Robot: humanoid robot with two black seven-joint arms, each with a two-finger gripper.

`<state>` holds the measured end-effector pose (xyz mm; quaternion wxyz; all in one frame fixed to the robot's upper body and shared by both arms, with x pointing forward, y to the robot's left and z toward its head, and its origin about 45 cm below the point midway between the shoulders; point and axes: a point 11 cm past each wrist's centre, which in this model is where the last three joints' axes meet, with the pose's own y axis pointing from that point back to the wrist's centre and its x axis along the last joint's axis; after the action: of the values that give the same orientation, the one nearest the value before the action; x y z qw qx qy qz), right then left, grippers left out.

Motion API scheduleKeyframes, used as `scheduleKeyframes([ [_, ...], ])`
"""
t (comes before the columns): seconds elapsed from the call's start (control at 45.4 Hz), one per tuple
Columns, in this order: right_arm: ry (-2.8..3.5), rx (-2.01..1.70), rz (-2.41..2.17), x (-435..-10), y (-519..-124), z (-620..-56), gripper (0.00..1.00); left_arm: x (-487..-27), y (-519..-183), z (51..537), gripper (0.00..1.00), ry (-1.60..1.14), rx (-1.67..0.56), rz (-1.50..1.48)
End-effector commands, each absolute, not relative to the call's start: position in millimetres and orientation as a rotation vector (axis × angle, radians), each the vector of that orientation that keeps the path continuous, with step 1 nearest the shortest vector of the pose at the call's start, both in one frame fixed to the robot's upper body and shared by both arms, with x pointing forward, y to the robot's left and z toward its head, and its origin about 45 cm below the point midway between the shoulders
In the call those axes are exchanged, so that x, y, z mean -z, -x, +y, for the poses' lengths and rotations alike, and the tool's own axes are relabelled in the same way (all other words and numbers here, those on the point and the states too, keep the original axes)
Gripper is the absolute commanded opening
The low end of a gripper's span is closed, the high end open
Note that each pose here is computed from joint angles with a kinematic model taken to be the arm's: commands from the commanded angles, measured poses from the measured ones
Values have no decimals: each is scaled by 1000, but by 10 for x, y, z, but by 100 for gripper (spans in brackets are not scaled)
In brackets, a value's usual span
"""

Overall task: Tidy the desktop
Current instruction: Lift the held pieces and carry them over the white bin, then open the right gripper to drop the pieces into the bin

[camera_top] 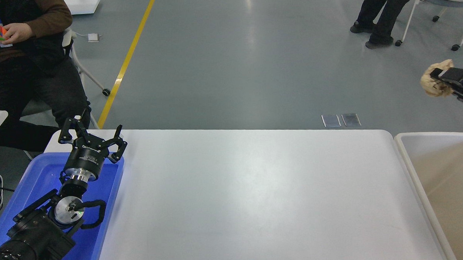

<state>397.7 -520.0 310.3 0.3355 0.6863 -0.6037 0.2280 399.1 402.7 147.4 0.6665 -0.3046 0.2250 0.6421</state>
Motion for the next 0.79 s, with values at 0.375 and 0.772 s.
scheduleKeyframes([
  [0.375, -1157, 430, -2265, -1513, -3012, -6287, 0, -1474, -3992, 4026, 100, 688, -1449, 508],
  [0.772, -936, 823, -2352, -942, -2937, -5890, 0, -1473, -3992, 4028, 100, 688, -1451, 508],
])
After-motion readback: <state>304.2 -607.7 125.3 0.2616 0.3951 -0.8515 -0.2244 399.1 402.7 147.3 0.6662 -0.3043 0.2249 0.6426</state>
